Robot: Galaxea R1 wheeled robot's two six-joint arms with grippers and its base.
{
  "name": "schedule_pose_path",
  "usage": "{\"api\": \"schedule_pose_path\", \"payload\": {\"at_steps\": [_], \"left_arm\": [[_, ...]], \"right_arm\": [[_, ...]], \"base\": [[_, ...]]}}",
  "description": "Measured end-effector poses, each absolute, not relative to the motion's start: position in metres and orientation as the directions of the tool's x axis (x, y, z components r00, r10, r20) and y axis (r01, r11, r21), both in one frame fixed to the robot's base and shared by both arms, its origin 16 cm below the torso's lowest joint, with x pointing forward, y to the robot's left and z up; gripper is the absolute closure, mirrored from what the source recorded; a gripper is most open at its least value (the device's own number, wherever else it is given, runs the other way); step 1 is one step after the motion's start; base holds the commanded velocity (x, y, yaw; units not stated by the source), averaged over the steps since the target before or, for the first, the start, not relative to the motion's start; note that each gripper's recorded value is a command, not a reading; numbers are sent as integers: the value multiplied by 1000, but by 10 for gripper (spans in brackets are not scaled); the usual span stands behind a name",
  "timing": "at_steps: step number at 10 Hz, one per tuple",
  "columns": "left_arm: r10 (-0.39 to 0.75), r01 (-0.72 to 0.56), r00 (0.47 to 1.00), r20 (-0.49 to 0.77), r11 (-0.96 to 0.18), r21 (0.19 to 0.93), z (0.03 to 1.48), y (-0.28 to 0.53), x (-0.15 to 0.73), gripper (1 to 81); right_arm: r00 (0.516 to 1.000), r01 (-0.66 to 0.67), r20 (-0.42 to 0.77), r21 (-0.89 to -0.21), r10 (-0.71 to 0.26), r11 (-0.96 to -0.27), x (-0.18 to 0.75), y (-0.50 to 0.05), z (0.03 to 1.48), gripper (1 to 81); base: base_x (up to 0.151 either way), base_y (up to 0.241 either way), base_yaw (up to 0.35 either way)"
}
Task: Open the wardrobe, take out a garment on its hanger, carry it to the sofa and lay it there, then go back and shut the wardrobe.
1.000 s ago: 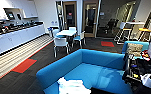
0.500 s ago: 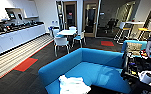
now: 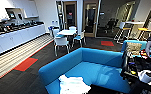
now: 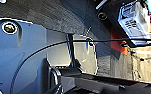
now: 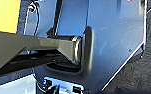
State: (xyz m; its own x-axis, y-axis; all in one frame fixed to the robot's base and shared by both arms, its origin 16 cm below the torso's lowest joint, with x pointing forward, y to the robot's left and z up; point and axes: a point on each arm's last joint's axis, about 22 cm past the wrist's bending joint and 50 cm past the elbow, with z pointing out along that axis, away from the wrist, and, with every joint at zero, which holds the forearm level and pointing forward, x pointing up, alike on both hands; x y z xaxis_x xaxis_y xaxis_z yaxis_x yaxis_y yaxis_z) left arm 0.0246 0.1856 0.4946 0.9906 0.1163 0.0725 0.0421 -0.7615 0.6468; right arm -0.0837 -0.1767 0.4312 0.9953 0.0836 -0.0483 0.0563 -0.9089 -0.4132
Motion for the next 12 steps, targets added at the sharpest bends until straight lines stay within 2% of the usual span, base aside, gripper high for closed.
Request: {"api": "schedule_pose_path", "payload": {"at_steps": [4, 7, 12], "left_arm": [[112, 48, 991, 67, -791, 609, 484, 205, 17, 10], [110, 45, 992, 68, -783, 620, 484, 192, 18, 10], [109, 44, 992, 69, -786, 617, 483, 193, 19, 10]], "right_arm": [[995, 55, -50, -417, 83, -907, -85, -173, 432, 10], [995, 52, -50, -429, 81, -902, -86, -162, 433, 10], [995, 52, -52, -426, 82, -903, -87, -164, 433, 10]], "base": [[0, 0, 0], [0, 0, 0], [0, 0, 168]]}}
